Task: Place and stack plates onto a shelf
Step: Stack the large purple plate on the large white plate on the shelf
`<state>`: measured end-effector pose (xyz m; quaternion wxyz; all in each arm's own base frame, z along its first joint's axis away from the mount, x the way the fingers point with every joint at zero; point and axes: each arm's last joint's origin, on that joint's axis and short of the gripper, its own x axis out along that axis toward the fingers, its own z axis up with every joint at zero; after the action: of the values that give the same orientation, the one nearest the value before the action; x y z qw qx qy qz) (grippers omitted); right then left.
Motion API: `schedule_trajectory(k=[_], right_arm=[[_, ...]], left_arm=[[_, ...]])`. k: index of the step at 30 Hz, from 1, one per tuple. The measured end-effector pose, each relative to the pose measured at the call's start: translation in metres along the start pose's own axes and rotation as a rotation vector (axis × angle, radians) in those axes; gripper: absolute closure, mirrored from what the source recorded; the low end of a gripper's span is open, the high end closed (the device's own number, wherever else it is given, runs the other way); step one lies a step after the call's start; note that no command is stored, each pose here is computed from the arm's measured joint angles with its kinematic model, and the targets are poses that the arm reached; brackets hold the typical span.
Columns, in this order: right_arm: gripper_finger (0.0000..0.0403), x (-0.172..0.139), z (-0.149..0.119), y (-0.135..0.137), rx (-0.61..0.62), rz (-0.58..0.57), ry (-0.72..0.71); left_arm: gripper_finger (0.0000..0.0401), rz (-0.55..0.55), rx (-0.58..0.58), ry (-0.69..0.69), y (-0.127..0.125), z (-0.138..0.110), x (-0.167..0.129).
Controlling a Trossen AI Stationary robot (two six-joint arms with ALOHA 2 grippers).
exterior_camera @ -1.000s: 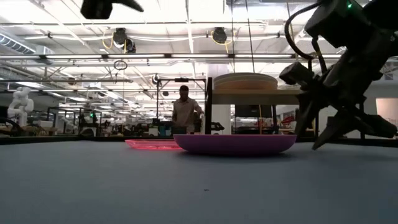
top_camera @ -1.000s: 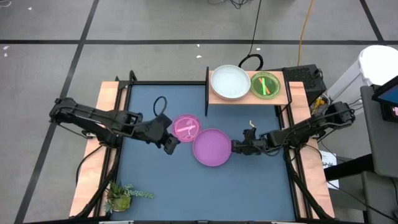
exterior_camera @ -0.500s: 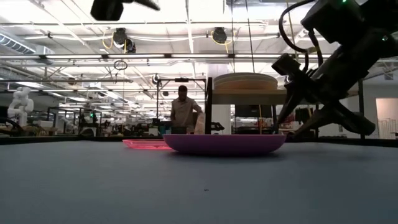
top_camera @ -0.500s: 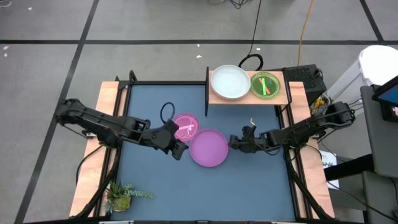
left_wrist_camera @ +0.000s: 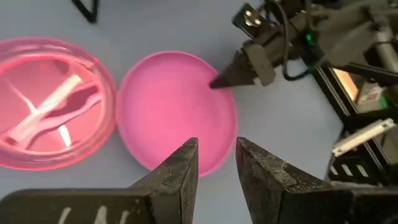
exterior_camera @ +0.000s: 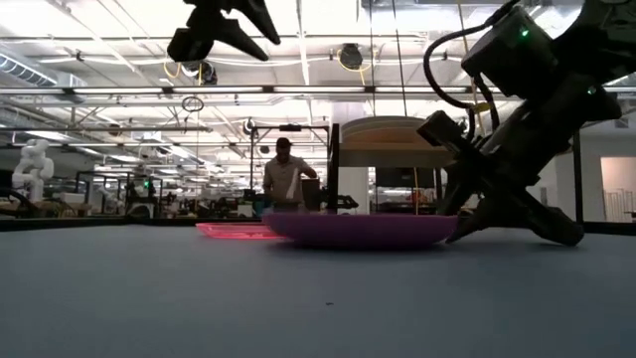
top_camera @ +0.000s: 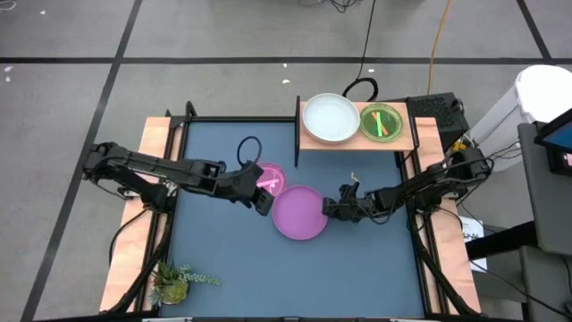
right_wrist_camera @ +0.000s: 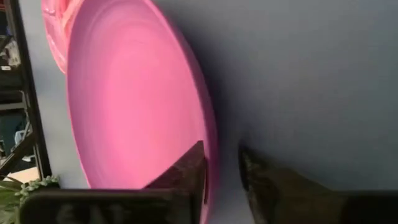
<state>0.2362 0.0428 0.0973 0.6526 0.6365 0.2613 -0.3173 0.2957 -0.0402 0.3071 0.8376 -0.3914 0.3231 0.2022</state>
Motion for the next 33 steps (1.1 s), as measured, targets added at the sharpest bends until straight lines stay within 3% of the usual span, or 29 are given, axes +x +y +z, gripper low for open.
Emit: schedule_trajectory(k=[4, 9, 17, 27, 33], right_arm=[[0.0392, -0.005, 0.000, 0.004, -0.038, 0.025, 0.016], [0.0395, -0.013, 0.000, 0.009, -0.042, 0.063, 0.029], [0.0400, -0.028, 0.001, 0.021, -0.019, 0.156, 0.008], [0.0401, -0.042, 0.005, 0.033, 0.012, 0.243, -0.058], [0.0402, -0.047, 0.002, 0.054, 0.010, 0.303, -0.057]], left_arm=[[0.0288, 0.025, -0.029, 0.003, 0.006, 0.006, 0.002], [0.0288, 0.088, -0.140, 0.087, 0.018, 0.007, 0.003], [0.0282, 0.018, -0.188, 0.195, 0.022, 0.015, 0.004], [0.0138, 0.012, -0.195, 0.184, 0.023, 0.022, 0.025], [0.0110, -0.053, -0.219, 0.138, 0.017, 0.025, 0.037]])
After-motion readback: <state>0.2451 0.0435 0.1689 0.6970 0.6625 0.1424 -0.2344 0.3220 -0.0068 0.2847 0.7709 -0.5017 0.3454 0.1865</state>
